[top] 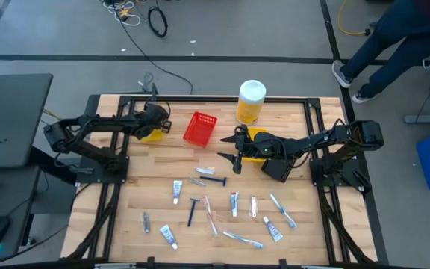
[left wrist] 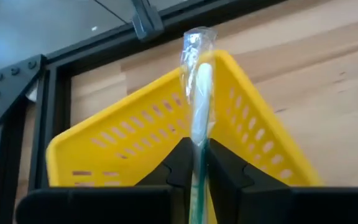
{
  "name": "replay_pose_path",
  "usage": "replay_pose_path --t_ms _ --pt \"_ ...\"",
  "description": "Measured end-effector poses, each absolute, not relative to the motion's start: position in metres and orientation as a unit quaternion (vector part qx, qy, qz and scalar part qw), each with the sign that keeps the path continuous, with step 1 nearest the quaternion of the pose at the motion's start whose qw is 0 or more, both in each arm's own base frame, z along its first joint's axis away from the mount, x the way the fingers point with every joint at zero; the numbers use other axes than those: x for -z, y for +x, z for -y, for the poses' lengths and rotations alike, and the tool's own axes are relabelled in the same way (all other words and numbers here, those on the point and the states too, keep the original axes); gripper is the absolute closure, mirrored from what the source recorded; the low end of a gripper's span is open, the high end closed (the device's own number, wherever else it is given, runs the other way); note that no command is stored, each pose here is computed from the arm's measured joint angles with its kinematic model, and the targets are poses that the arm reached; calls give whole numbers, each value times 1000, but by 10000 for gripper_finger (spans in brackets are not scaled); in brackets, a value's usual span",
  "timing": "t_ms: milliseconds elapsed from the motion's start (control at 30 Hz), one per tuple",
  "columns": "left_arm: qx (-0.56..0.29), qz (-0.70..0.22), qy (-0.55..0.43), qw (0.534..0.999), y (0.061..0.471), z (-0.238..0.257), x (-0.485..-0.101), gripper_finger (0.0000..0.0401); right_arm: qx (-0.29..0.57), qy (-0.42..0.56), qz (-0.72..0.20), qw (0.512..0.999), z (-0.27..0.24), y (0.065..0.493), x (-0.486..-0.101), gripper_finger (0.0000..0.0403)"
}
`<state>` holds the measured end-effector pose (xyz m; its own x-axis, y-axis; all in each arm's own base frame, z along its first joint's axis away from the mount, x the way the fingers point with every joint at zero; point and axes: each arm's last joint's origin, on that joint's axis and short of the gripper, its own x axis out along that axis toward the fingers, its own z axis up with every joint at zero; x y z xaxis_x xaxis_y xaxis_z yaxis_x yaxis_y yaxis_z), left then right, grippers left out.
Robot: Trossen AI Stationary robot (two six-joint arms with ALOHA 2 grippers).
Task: Pick & Place Travel size toiletries
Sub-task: Put the green toothbrush into the left yellow basket, then put the white toothpaste into the red basket
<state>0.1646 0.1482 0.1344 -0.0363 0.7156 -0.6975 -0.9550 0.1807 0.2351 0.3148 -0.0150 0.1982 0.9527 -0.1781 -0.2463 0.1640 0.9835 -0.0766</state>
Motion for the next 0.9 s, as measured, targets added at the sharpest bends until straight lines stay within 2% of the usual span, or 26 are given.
replay_pose_path --t_ms 267,433,700,900 --pt "-599 -352 -179 697 175 -152 -146 281 87 -28 -127 988 15 315 -198 145" --pt "-596 -360 -190 692 181 -151 -159 251 87 -28 -127 988 15 315 -198 142" --pt "-565 -378 -198 706 189 -132 -201 250 86 -28 -130 987 15 315 -198 137" --pt "-499 -329 -249 762 191 -96 -232 259 86 -28 -140 986 15 314 -196 150"
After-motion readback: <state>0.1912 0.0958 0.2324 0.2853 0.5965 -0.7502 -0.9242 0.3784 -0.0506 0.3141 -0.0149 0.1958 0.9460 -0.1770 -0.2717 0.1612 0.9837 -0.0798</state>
